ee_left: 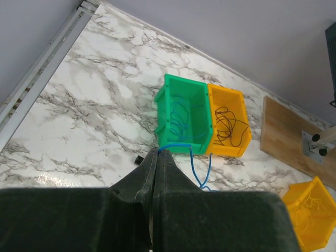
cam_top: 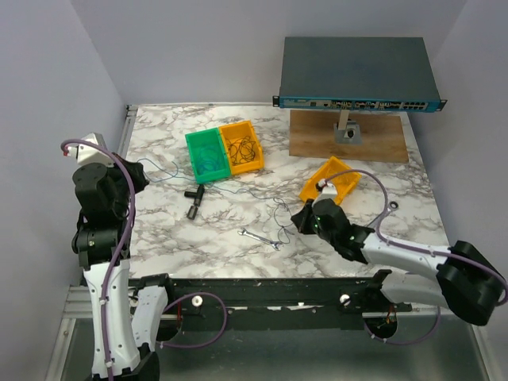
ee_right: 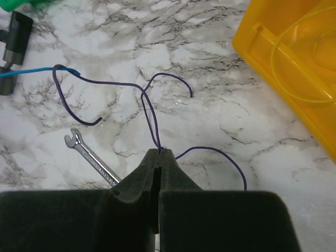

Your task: Untangle the cables

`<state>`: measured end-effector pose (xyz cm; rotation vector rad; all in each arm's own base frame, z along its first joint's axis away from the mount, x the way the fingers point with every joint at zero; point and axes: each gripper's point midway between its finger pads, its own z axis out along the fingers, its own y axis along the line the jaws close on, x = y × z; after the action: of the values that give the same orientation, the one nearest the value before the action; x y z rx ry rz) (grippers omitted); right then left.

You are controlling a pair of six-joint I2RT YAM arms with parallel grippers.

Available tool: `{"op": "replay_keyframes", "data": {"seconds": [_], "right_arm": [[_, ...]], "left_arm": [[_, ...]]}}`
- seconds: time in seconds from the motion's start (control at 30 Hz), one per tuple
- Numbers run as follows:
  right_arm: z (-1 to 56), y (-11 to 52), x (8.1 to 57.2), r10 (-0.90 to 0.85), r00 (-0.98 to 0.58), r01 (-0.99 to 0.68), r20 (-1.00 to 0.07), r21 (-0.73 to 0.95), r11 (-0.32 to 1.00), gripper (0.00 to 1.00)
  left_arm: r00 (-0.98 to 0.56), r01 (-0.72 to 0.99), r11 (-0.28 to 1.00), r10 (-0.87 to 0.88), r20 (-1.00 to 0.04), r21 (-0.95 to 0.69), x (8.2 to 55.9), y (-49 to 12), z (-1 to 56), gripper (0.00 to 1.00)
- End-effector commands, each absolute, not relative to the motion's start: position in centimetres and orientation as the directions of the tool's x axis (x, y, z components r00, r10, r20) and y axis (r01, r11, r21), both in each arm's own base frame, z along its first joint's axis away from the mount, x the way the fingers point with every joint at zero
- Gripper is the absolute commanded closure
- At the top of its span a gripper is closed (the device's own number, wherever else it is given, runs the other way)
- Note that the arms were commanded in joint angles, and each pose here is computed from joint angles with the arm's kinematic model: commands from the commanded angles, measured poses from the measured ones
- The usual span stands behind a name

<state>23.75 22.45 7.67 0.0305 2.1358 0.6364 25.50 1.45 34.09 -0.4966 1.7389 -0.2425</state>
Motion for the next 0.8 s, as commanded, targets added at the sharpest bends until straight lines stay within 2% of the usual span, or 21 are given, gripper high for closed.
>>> {"op": "replay_keyframes", "data": {"seconds": [0.0, 0.1, 0.27, 0.33, 0.5, 0.63, 0.67, 0.7, 0.73, 0.77], "right_arm": [[5.6, 22.9, 23.6, 0.092, -0.704, -0.217, -0.705, 0.336, 0.917, 0.99], [4.2, 21.6, 23.1, 0.082, -0.745, -0.148, -0.662, 0.283, 0.948, 0.99], [2.3, 17.3, 21.5, 0.324, -0.731, 0.148, -0.601, 0.324, 0.935, 0.99], [2.0, 16.5, 21.0, 0.385, -0.713, 0.197, -0.587, 0.359, 0.912, 0.99], [2.8, 15.8, 21.1, 0.379, -0.695, 0.196, -0.611, 0.346, 0.918, 0.99], [5.2, 18.8, 21.4, 0.230, -0.730, -0.030, -0.643, 0.366, 0.930, 0.99], [5.9, 19.4, 21.5, 0.193, -0.730, -0.082, -0.656, 0.364, 0.928, 0.96], [6.7, 19.9, 21.8, 0.173, -0.726, -0.111, -0.665, 0.362, 0.926, 0.89], [7.2, 20.0, 22.0, 0.162, -0.723, -0.120, -0.671, 0.354, 0.928, 0.73], [7.8, 20.1, 22.3, 0.154, -0.723, -0.124, -0.673, 0.346, 0.930, 0.40]], "left_arm": [[-0.110, -0.193, 0.893, -0.432, -0.895, -0.408, 25.8, 1.9, 33.7, 1.00], [-0.088, -0.265, 0.883, -0.421, -0.903, -0.387, 25.4, 3.3, 33.5, 1.00], [0.021, -0.443, 0.805, -0.430, -0.903, -0.394, 23.6, 6.6, 33.4, 1.00], [0.047, -0.461, 0.791, -0.430, -0.901, -0.402, 23.2, 7.0, 33.2, 1.00], [0.015, -0.445, 0.803, -0.435, -0.900, -0.396, 23.9, 6.6, 32.8, 1.00], [-0.049, -0.228, 0.883, -0.432, -0.901, -0.411, 25.6, 2.9, 33.0, 1.00], [-0.074, -0.142, 0.901, -0.422, -0.903, -0.409, 25.9, 1.4, 33.2, 1.00], [-0.088, -0.077, 0.909, -0.415, -0.906, -0.409, 26.1, 0.3, 33.4, 1.00], [-0.100, -0.050, 0.909, -0.416, -0.904, -0.413, 26.3, -0.2, 33.3, 1.00], [-0.109, -0.032, 0.908, -0.419, -0.901, -0.418, 26.4, -0.5, 33.3, 1.00]]}}
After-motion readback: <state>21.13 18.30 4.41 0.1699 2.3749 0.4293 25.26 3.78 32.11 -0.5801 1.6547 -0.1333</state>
